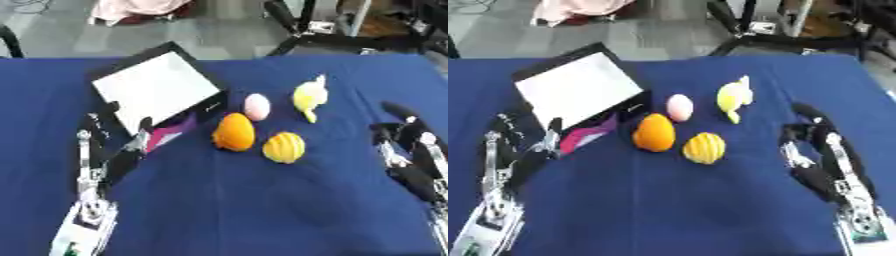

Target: Pick up objects on the table and place them in the box.

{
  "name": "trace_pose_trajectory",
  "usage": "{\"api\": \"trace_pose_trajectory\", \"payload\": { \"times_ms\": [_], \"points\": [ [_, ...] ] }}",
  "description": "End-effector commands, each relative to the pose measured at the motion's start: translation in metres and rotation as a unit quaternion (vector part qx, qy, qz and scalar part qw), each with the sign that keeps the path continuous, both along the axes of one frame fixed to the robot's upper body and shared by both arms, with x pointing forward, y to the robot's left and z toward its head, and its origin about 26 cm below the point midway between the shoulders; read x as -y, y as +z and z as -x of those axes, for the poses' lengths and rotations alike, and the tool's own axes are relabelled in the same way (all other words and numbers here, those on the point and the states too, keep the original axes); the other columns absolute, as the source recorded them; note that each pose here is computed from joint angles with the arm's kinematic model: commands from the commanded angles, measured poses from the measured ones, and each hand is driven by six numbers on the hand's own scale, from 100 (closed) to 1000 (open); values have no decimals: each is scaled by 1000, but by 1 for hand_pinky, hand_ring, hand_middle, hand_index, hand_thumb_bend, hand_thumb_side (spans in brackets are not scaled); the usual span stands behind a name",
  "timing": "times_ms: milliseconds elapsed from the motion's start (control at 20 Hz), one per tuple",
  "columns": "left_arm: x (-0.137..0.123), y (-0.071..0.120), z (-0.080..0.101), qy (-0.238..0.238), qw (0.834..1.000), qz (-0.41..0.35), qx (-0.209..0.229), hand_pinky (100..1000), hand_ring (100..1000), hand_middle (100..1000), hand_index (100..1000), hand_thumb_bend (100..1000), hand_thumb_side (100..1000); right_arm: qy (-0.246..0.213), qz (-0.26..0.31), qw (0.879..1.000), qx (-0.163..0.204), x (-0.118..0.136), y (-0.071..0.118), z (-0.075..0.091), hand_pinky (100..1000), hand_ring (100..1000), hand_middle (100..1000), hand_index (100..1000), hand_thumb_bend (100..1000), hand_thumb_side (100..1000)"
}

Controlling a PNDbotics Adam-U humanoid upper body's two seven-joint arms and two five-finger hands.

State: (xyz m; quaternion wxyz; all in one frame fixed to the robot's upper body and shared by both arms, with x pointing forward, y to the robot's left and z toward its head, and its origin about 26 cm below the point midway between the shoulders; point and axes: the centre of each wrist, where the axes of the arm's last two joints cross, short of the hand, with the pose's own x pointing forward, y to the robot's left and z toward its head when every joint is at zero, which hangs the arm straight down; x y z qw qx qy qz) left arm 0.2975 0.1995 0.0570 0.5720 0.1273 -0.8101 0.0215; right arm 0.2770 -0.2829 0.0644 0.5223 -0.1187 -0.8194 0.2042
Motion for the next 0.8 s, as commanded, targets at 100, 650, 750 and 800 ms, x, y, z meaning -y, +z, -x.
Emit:
{"api": "trace_pose_trajectory", "payload": {
  "times_ms": [100,650,750,800],
  "points": [
    [-2,7,-1,-2,1000,-4,13,740,885,689,743,456,142,3,5,1000,16,3,11,0,735,750,923,898,100,518],
    [-2,6,-1,-4,1000,-5,11,740,886,689,744,457,144,17,28,999,11,2,14,-4,750,778,983,933,100,500],
    [-2,5,0,-6,1000,-7,9,740,886,689,744,456,145,41,69,997,16,2,24,-14,763,806,1000,955,100,475],
    [-3,4,0,-6,1000,-7,6,740,886,689,744,456,143,51,93,994,18,3,29,-20,773,831,1000,963,100,454]
  ]
}}
